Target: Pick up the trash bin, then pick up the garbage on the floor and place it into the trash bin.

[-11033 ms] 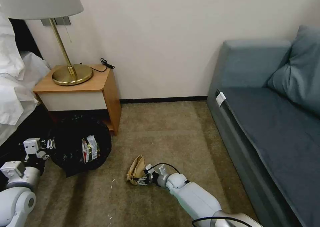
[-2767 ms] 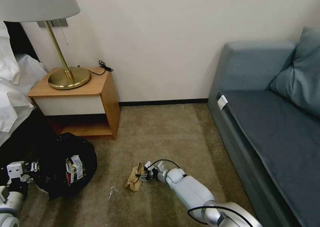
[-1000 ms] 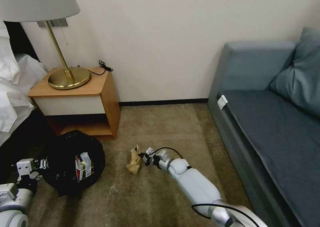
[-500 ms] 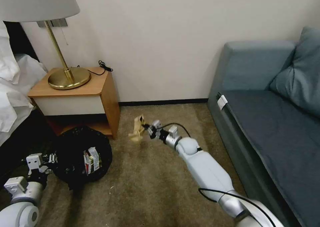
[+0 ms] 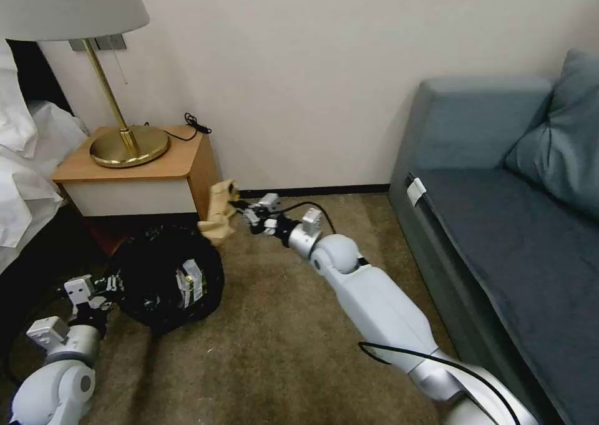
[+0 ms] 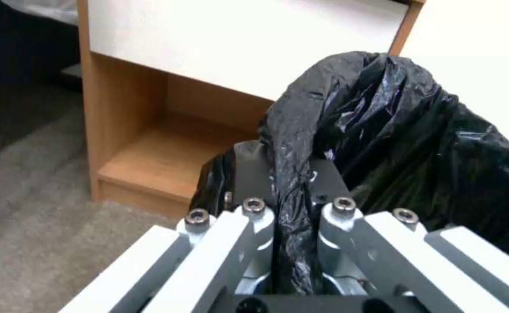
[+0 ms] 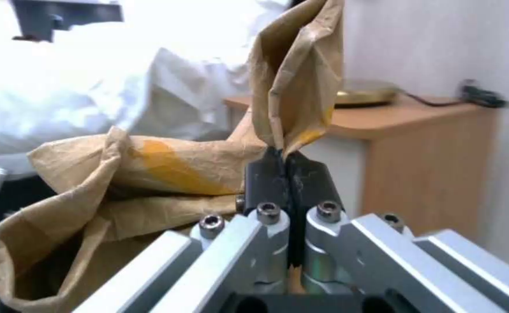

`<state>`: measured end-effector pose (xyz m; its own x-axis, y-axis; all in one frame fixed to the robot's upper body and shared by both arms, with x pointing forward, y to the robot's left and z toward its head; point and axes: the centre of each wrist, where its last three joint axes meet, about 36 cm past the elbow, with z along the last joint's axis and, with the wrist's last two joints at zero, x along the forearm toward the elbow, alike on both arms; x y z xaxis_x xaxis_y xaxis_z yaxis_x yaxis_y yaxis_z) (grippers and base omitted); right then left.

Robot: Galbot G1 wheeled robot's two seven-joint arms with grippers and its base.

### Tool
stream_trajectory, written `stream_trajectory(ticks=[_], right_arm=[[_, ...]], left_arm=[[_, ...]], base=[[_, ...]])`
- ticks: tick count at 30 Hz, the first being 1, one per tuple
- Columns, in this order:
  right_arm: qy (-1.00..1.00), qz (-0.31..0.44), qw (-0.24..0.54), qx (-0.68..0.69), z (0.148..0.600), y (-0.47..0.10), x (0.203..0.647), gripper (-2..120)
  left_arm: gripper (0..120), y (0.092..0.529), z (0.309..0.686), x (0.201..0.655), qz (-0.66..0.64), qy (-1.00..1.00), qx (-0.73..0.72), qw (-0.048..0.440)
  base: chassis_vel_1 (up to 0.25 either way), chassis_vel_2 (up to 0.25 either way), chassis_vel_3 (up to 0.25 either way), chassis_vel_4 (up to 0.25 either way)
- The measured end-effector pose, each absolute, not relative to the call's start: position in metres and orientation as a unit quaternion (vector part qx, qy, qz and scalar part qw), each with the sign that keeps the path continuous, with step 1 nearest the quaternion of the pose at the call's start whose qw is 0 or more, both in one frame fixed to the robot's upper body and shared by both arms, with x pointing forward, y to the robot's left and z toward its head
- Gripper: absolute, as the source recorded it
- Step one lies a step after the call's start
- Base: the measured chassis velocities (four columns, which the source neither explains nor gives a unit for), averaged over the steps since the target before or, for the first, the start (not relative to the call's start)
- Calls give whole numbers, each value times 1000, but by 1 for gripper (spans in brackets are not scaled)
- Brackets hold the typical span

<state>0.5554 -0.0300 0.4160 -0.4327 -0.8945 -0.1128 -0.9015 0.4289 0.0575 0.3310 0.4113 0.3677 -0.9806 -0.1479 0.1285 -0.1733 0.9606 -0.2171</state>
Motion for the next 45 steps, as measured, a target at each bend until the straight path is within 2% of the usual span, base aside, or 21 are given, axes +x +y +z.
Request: stream_trajectory(ticks=[8,13,20,22,23,26,28,30,32,34,35,37,38,44,45], right_arm=[[825,60,22,-562,400,10,540,0],[820,54,5,-570,370,34,538,0],[822,38,-8,-568,349,41,535,1],[822,30,-12,-568,341,40,531,13],[822,30,-12,-568,341,40,531,13],[823,27,-10,-568,341,37,531,27],[823,27,-8,-568,342,37,531,30],[823,27,-3,-568,346,37,531,42],[822,27,-2,-568,347,36,531,44],[821,22,0,-571,348,34,531,56],[821,22,0,-571,348,34,531,56],[817,10,-1,-576,349,29,531,66],[817,10,-1,-576,349,29,531,66],[811,-18,-17,-584,366,7,543,90],[811,-18,-17,-584,366,7,543,90]], left_arm=[[4,408,360,328,129,-986,83,58],[4,410,358,324,132,-986,87,56],[4,411,358,324,134,-986,88,55],[4,410,358,324,136,-985,88,53],[4,410,358,324,136,-985,88,53],[4,410,359,324,136,-985,88,52],[4,410,359,324,136,-985,88,52],[4,410,359,324,137,-985,88,53],[4,410,358,324,137,-985,88,53],[4,411,358,322,138,-985,89,53],[4,411,358,322,138,-985,89,53],[4,412,357,321,139,-985,91,54],[4,412,357,321,139,-985,91,54],[4,416,357,319,139,-984,94,53],[4,416,357,319,139,-984,94,53]], base=[[0,0,0,0],[0,0,0,0],[0,0,0,0],[0,0,0,0],[0,0,0,0],[0,0,0,0],[0,0,0,0],[0,0,0,0],[0,0,0,0],[0,0,0,0],[0,0,0,0],[0,0,0,0],[0,0,0,0],[0,0,0,0],[0,0,0,0]])
